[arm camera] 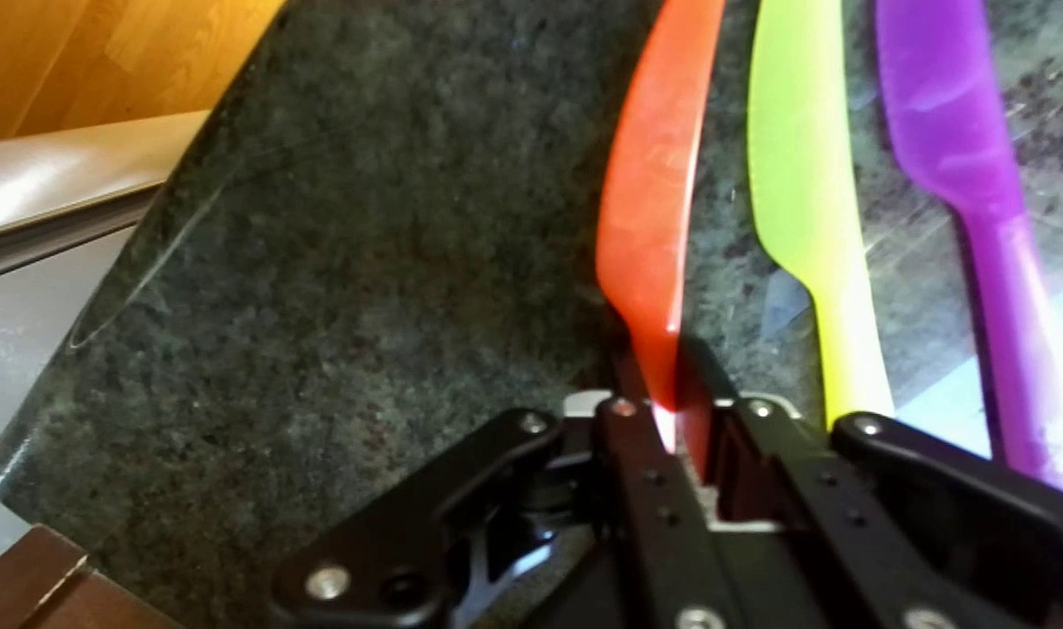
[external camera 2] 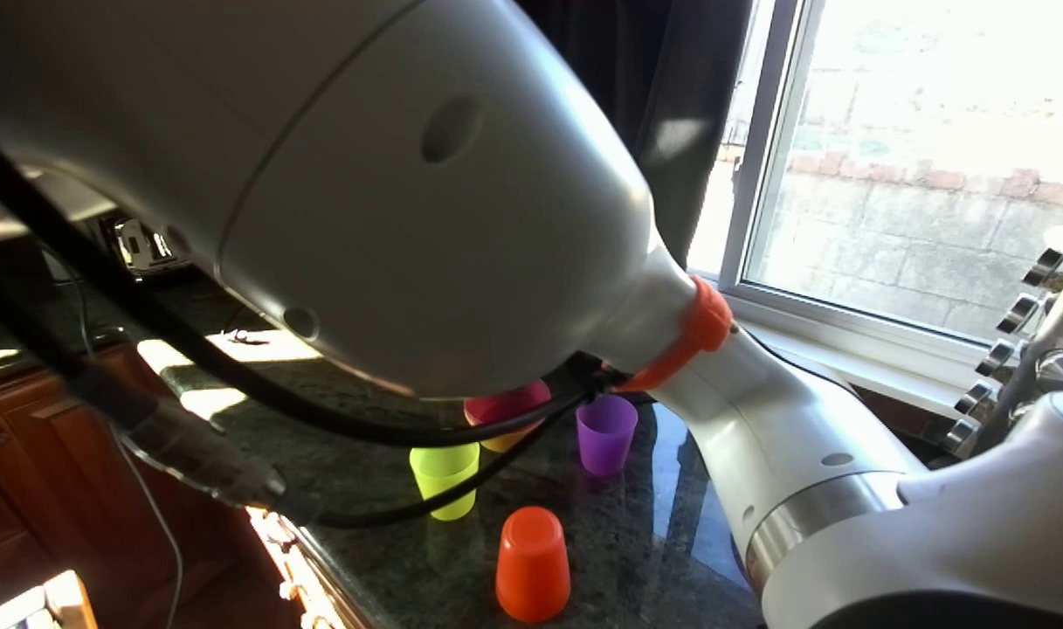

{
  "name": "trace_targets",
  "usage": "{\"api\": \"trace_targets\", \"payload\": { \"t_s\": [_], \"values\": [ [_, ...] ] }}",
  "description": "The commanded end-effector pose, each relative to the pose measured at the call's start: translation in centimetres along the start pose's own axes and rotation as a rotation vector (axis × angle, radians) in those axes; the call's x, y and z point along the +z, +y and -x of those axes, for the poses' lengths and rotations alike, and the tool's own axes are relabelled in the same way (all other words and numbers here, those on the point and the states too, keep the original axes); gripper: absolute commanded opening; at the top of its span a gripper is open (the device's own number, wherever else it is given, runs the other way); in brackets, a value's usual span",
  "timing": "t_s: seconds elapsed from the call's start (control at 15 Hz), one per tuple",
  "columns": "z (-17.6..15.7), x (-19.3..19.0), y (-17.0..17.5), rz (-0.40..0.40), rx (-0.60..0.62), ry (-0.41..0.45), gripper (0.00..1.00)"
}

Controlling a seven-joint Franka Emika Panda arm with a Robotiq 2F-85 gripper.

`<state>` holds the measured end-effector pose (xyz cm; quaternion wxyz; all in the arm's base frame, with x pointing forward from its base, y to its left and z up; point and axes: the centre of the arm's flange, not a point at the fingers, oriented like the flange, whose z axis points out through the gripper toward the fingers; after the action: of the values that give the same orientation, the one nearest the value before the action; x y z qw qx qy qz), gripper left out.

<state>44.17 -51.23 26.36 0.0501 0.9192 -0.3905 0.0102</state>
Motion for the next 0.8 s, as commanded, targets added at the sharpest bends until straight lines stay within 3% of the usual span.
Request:
{"api": "trace_targets", "payload": {
  "t_s": [0.0,0.33,0.73],
  "values": [
    [1.0,-1.1,0.8,-0.018,-0.004,0.005,0.04],
    [3.0,-4.4,1.5,-0.043,-0.088,0.038,0.04],
    [8.0,-7.5,-1.2,-0.080,-0.103,0.039,0.04]
  ]
}}
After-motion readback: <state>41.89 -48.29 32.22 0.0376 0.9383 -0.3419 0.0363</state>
